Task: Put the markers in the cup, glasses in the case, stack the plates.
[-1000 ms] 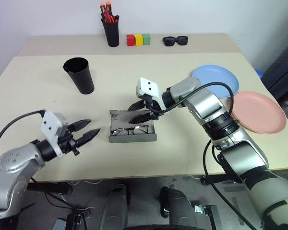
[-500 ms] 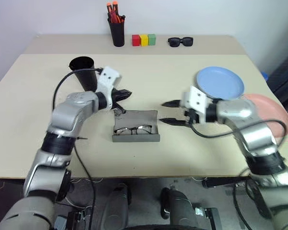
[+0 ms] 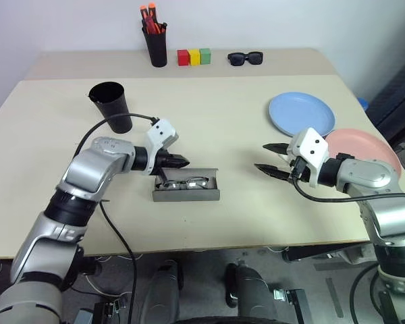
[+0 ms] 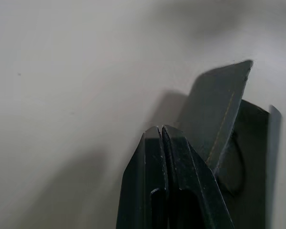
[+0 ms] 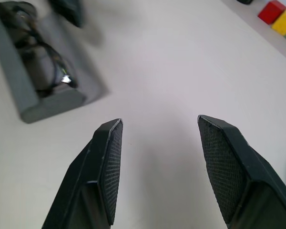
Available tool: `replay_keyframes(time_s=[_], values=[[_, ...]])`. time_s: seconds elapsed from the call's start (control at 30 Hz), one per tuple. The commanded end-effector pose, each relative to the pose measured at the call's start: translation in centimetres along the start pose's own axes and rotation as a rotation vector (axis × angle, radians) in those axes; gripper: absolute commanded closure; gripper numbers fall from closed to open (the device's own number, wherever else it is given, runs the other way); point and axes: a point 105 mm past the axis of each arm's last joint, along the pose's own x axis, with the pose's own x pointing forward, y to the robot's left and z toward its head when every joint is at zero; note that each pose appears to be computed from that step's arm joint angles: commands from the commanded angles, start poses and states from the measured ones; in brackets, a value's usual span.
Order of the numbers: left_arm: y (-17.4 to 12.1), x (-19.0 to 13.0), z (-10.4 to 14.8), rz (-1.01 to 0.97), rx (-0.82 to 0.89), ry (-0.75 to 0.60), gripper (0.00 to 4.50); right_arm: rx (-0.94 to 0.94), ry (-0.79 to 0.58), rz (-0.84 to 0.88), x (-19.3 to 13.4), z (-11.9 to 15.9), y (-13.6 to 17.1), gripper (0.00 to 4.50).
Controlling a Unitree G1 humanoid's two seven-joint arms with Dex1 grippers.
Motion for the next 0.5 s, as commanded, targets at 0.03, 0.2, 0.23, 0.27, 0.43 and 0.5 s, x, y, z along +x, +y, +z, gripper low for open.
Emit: replay_keyframes(time_s=[0.03, 0.2, 0.23, 0.27, 0.43, 0.5], values=[[-1.4, -1.3, -0.1, -0.03, 0.082, -0.012, 4.49, -0.047, -0.003, -0.086, 0.3, 0.5, -2.3, 1.98], [-3.4, -2.4, -1.3, -0.079, 0.142, -0.031, 4.49, -0.056, 0.095, -0.197, 1.8, -1.2, -5.7, 1.98], [-3.7, -2.5, -1.4, -0.09, 0.137, -0.043, 4.49, -0.076, 0.127, -0.214, 2.1, -1.7, -6.2, 1.98], [-3.8, -2.6, -1.4, -0.089, 0.138, -0.059, 4.49, -0.1, 0.158, -0.234, 2.4, -2.2, -6.8, 1.98], [-2.9, -4.0, 1.3, 0.062, 0.143, -0.322, 4.49, -0.232, 0.293, -0.352, 3.6, -4.6, -10.0, 1.98], [-3.4, -4.8, 2.0, 0.075, 0.152, -0.396, 4.49, -0.26, 0.328, -0.381, 4.1, -5.5, -10.8, 1.98]])
